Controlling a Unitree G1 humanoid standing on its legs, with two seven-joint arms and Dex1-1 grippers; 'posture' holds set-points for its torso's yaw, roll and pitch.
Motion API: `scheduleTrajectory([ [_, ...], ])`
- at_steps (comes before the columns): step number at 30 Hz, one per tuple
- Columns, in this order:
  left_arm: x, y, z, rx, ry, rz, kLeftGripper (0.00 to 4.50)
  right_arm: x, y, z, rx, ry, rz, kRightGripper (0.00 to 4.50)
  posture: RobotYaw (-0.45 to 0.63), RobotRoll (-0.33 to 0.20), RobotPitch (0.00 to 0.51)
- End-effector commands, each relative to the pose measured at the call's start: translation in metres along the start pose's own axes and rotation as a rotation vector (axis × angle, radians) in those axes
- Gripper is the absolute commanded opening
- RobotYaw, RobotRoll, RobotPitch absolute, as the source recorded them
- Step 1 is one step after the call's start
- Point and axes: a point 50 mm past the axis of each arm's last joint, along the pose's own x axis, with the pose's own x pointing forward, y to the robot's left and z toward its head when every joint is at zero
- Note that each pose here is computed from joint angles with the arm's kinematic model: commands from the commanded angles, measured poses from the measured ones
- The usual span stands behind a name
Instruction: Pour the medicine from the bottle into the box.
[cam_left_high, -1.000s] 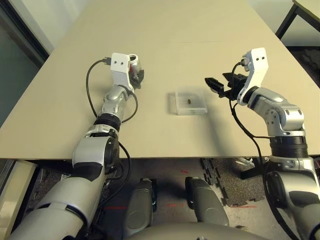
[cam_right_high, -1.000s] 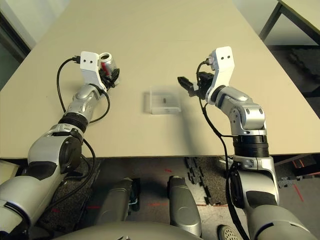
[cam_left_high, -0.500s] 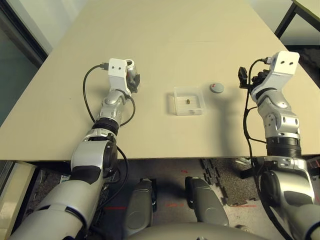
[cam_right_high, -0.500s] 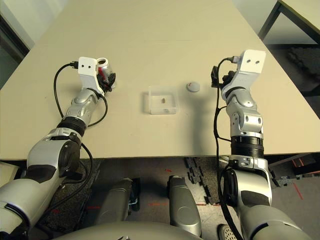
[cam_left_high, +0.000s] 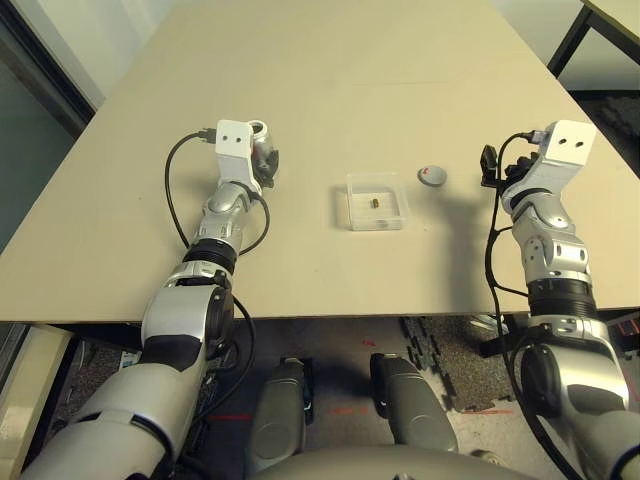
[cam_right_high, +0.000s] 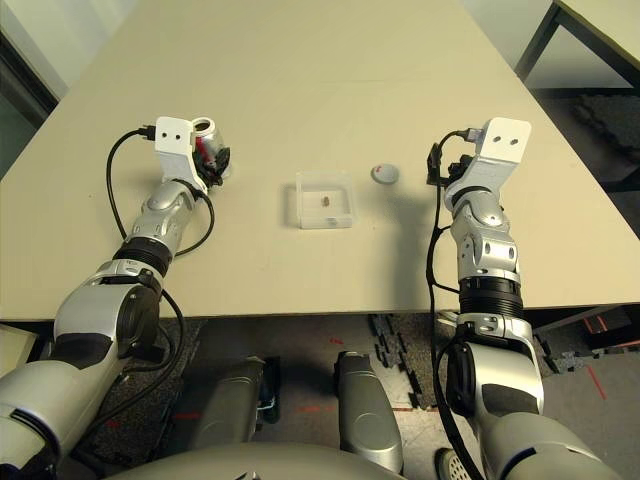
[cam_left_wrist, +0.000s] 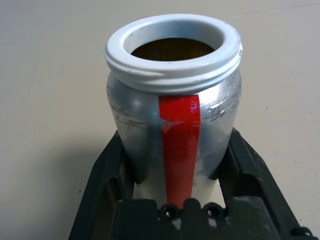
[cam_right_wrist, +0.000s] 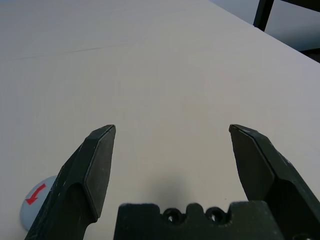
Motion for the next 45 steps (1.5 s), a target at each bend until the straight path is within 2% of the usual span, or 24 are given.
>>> scheduleTrajectory([
  [1, -0.006, 0.002, -0.019, 0.004, 0.074, 0.007, 3.84, 0.000, -0.003, -0.004, 0.014, 0.011, -0.008, 4.50, -0.12, 0.000, 0.143],
  [3, -0.006, 0.002, -0.020, 0.006, 0.073, 0.005, 4.47, 0.000, -0.003, -0.004, 0.014, 0.011, -0.009, 4.50, -0.12, 0.000, 0.144],
  [20, -0.010, -0.003, -0.016, 0.019, 0.012, -0.032, 4.47, -0.002, -0.006, -0.003, 0.008, 0.015, -0.002, 4.50, -0.12, 0.000, 0.161],
  [24, -0.021, -0.002, -0.017, -0.006, -0.020, -0.024, 4.47, -0.003, -0.008, -0.001, 0.008, 0.013, 0.001, 4.50, -0.11, 0.000, 0.164],
  [32, -0.063, -0.002, -0.011, -0.013, -0.054, -0.007, 4.47, -0.008, -0.012, 0.003, 0.004, 0.007, 0.006, 4.50, -0.08, 0.000, 0.174],
  [38, -0.096, 0.012, 0.005, -0.046, -0.104, 0.072, 4.47, -0.020, -0.018, 0.006, -0.004, -0.001, 0.007, 4.50, -0.05, 0.000, 0.182],
  [41, -0.102, 0.024, 0.018, -0.068, -0.173, 0.097, 4.47, -0.025, -0.023, 0.006, -0.008, -0.001, -0.001, 4.50, -0.05, 0.000, 0.188],
  [44, -0.095, 0.051, 0.032, -0.027, -0.281, 0.086, 4.47, -0.026, -0.030, 0.005, -0.017, 0.002, -0.030, 4.50, -0.05, 0.000, 0.193],
  [45, -0.091, 0.065, 0.035, -0.014, -0.299, 0.103, 4.47, -0.026, -0.033, 0.005, -0.019, 0.001, -0.041, 4.50, -0.05, 0.000, 0.195],
])
